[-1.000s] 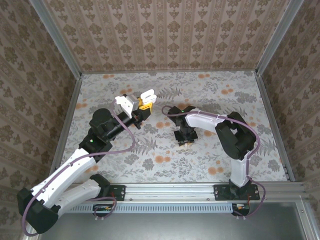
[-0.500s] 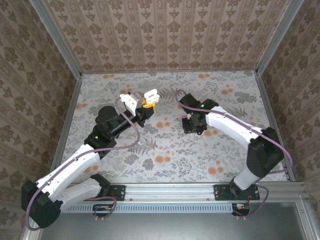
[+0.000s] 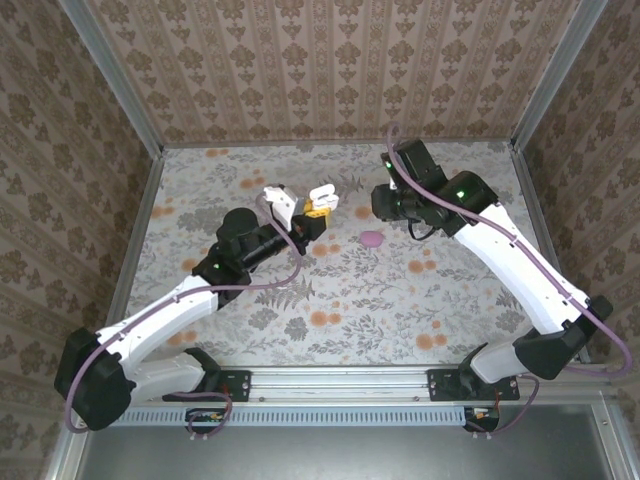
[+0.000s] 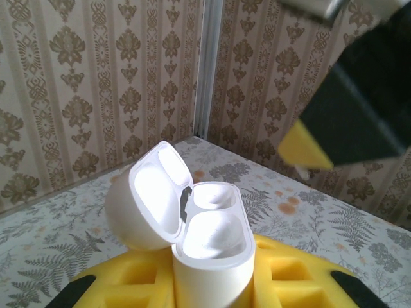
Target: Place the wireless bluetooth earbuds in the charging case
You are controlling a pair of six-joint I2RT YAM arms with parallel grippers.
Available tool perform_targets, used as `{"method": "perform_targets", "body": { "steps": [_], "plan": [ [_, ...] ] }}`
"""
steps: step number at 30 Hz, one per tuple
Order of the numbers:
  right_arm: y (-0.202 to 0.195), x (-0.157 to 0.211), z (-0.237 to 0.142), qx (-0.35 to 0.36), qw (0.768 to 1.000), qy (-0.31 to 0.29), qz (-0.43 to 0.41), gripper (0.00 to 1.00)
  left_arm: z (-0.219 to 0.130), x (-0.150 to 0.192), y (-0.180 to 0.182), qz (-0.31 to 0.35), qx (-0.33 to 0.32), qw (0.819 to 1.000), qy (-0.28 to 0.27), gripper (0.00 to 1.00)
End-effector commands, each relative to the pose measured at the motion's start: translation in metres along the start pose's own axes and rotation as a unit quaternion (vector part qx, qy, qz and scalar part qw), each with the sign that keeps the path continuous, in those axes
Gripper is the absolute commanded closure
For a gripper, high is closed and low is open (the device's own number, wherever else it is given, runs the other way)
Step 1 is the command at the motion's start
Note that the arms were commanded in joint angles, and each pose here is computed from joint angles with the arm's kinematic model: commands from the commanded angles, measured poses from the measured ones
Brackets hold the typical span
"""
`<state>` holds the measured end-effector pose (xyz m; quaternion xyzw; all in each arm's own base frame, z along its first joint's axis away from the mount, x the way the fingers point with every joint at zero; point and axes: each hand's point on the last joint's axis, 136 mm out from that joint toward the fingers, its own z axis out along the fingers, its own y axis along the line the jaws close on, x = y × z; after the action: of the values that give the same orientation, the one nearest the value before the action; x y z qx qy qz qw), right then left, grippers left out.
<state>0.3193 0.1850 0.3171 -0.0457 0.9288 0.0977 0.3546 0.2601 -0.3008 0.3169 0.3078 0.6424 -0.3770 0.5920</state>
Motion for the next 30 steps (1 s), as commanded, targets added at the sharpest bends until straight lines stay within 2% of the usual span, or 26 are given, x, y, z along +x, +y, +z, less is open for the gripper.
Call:
{"method": "perform_targets", "body": {
  "steps": [1, 10, 19, 30],
  "plan": [
    [0.002, -0.016, -0.019, 0.006, 0.999, -0.029, -0.015, 0.70, 0.003, -0.016, -0.009, 0.002, 0.020, 0.999, -0.029, 0.75],
    [0.038, -0.042, -0.028, -0.065, 0.995, -0.079, -0.009, 0.70, 0.014, -0.015, -0.019, -0.006, 0.046, 0.999, -0.025, 0.75],
    [0.059, -0.037, -0.020, -0.115, 0.991, -0.071, -0.011, 0.70, 0.018, -0.018, -0.026, -0.008, 0.054, 0.998, -0.030, 0.75],
    [0.067, -0.027, -0.007, -0.115, 0.991, -0.064, -0.038, 0.70, 0.019, -0.023, -0.030, -0.006, 0.063, 0.997, -0.033, 0.75]
  ]
}}
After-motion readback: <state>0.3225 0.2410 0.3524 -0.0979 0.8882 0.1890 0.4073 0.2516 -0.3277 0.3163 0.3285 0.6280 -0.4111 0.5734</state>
